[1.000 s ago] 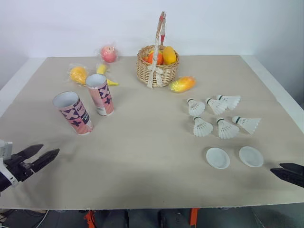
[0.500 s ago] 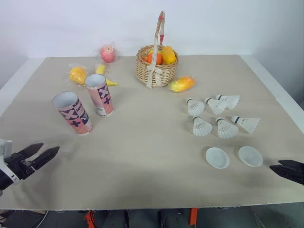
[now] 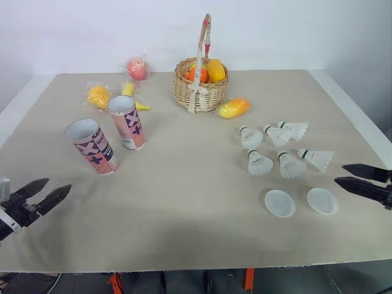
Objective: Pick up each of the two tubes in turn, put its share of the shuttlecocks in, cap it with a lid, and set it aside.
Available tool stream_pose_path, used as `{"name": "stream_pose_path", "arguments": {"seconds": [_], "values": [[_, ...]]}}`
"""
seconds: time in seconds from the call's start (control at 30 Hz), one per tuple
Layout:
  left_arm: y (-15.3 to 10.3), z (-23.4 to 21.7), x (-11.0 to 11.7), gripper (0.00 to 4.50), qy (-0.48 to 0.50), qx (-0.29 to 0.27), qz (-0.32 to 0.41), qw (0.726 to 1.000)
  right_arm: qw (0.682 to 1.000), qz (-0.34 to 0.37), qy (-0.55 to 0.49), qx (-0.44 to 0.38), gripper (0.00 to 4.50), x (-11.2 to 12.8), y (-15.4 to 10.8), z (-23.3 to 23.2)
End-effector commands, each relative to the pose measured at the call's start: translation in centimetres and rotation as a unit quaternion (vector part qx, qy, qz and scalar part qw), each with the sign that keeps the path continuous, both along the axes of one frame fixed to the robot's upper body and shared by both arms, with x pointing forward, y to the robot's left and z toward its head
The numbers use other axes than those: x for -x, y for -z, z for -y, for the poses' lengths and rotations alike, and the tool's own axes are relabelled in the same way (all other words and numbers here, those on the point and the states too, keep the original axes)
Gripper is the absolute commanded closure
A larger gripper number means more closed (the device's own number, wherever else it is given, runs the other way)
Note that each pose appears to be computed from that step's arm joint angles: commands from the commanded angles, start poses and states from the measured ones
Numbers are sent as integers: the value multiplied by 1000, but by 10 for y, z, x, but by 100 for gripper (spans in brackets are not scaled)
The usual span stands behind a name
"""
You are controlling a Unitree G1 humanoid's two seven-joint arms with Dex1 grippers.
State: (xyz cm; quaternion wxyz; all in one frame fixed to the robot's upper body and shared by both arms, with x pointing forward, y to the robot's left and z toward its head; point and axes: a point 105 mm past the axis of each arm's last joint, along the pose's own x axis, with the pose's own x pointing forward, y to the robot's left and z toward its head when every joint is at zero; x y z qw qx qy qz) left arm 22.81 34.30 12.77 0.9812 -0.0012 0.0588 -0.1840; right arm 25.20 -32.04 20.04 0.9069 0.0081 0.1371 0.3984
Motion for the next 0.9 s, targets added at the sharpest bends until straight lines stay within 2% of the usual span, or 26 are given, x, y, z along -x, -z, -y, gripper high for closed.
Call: {"name": "stream_pose_path", "arguments": {"seconds": [0.03, 0.13, 0.3, 0.4, 0.63, 0.9], "values": [[2, 3, 8, 0, 22, -60, 7, 998, 994, 28, -104, -14, 6, -2, -13, -61], [3, 3, 9, 0, 23, -118, 27, 992, 984, 38, -171, -24, 6, -2, -11, -106], [-20, -1, 0, 0, -11, -140, 94, 986, 966, 46, -250, -53, 6, 4, -12, -152], [-10, 11, -3, 0, 4, -110, 69, 992, 955, 45, -288, -52, 6, 7, -5, -174], [-5, 26, -14, 0, 12, -9, 58, 998, 942, 45, -326, -66, 6, 10, 3, -202], [8, 36, -41, 0, 38, 15, 37, 998, 939, 55, -329, -79, 6, 12, 0, -210]]}}
